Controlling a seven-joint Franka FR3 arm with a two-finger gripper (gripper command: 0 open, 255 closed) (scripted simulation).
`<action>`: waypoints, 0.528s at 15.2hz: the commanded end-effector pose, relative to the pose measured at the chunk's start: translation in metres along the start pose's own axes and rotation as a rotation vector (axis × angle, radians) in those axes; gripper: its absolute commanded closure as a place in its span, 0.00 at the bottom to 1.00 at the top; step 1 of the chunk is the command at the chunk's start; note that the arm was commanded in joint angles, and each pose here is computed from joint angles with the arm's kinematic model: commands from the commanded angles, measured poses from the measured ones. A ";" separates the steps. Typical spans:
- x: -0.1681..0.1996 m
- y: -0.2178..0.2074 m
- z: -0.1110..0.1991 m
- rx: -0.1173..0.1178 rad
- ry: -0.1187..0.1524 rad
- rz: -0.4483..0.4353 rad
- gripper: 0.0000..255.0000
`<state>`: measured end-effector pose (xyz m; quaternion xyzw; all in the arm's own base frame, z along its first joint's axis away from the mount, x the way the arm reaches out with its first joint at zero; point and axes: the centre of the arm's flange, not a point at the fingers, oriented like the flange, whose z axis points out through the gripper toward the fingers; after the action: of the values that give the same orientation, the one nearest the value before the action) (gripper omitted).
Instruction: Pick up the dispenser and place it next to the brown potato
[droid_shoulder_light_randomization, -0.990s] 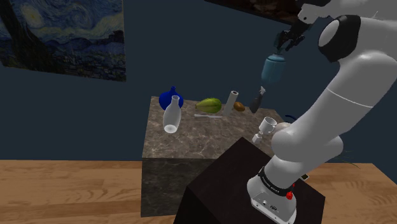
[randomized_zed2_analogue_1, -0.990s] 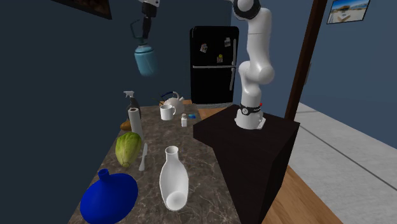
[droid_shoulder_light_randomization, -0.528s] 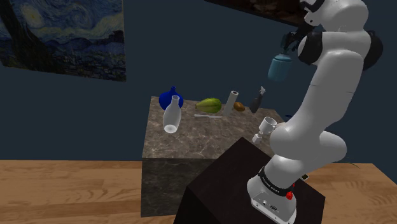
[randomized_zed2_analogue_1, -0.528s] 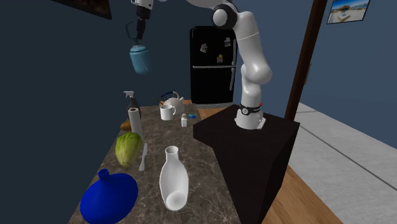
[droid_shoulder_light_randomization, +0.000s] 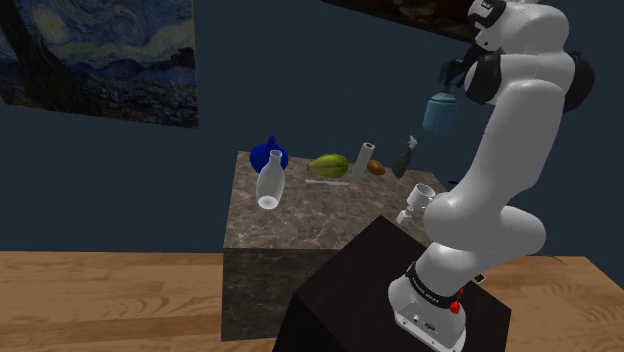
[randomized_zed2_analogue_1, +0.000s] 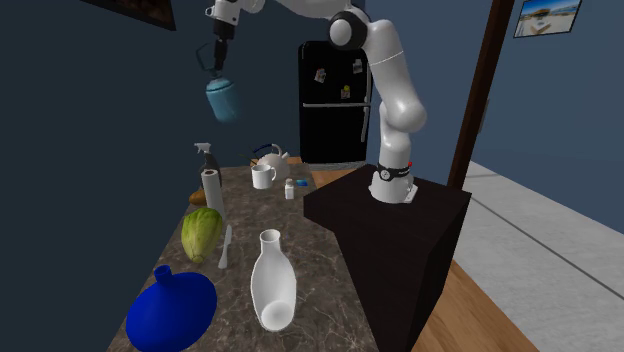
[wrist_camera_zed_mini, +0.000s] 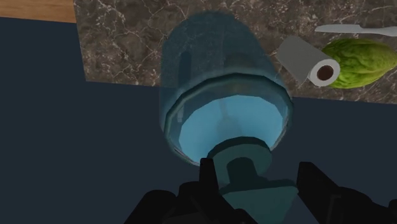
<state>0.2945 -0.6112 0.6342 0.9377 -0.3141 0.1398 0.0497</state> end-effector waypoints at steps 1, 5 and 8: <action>-0.004 0.000 0.010 -0.001 0.002 0.000 1.00; -0.010 0.000 0.030 -0.001 0.002 0.000 1.00; -0.015 0.000 0.045 -0.001 0.002 0.000 1.00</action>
<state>0.2944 -0.6109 0.5915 0.9378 -0.3139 0.1398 0.0497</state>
